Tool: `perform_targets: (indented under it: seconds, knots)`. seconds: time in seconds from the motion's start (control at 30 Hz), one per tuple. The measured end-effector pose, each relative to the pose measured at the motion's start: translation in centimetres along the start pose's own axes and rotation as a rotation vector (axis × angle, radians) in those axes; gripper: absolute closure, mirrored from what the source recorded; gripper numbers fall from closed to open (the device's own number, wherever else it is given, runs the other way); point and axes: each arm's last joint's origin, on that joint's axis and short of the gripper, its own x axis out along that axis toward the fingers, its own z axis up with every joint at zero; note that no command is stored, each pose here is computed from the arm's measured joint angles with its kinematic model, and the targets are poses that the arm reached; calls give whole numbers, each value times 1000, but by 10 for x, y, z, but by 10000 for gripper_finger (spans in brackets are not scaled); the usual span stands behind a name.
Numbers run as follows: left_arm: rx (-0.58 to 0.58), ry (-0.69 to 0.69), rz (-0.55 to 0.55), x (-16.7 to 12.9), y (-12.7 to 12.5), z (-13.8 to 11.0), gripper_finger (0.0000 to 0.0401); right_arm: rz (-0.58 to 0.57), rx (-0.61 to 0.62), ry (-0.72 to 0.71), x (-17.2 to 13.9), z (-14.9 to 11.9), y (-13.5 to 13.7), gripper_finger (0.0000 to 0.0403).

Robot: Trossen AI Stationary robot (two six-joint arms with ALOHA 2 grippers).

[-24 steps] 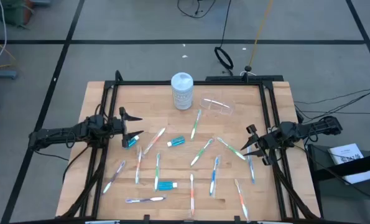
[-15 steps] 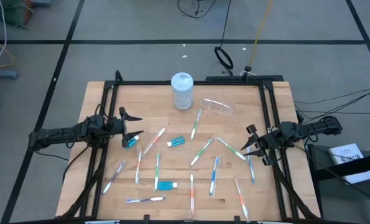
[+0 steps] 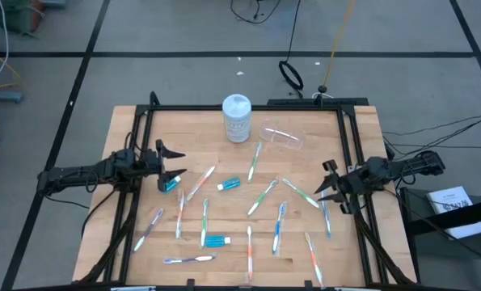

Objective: Pick & Place toothbrushing station
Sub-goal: Put the white and green toothbrush into the transparent mesh organizer

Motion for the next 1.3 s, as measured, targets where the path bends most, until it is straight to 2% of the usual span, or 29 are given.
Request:
perform_targets:
  seconds: [0.07,0.17,0.27,0.37,0.5,0.6,0.7,0.77,0.87,0.97,1.07,1.13,1.3]
  knots:
    - [0,-30,1,0,0,3,130,-26,-35,-55,0,6,-2,303]
    - [5,-63,7,0,0,6,130,-144,-63,-140,-1,16,-7,303]
    - [27,-101,16,-1,1,10,130,-273,37,-210,-1,23,-13,303]
    - [-22,-163,-8,-1,0,16,130,-324,85,-152,4,18,-15,303]
    - [-158,-220,-101,-3,-2,22,130,-432,177,-70,13,10,-18,303]
    - [-178,-254,-117,-3,-2,25,130,-448,231,47,21,-2,-18,303]
    - [-187,-322,-36,-5,0,31,130,-453,280,208,32,-15,-17,303]
    - [-195,-345,26,-6,2,32,130,-456,312,281,45,-14,-21,303]
    - [-152,-351,65,-6,3,33,130,-504,356,458,61,-20,-24,303]
    - [-171,-347,58,-5,3,33,130,-556,379,671,73,-30,-26,303]
    - [-198,-363,52,-4,3,34,130,-611,477,759,83,-39,-31,301]
    - [-204,-358,49,-3,3,34,130,-599,533,814,86,-50,-32,295]
    - [-203,-330,51,2,3,32,130,-608,518,933,85,-71,-34,264]
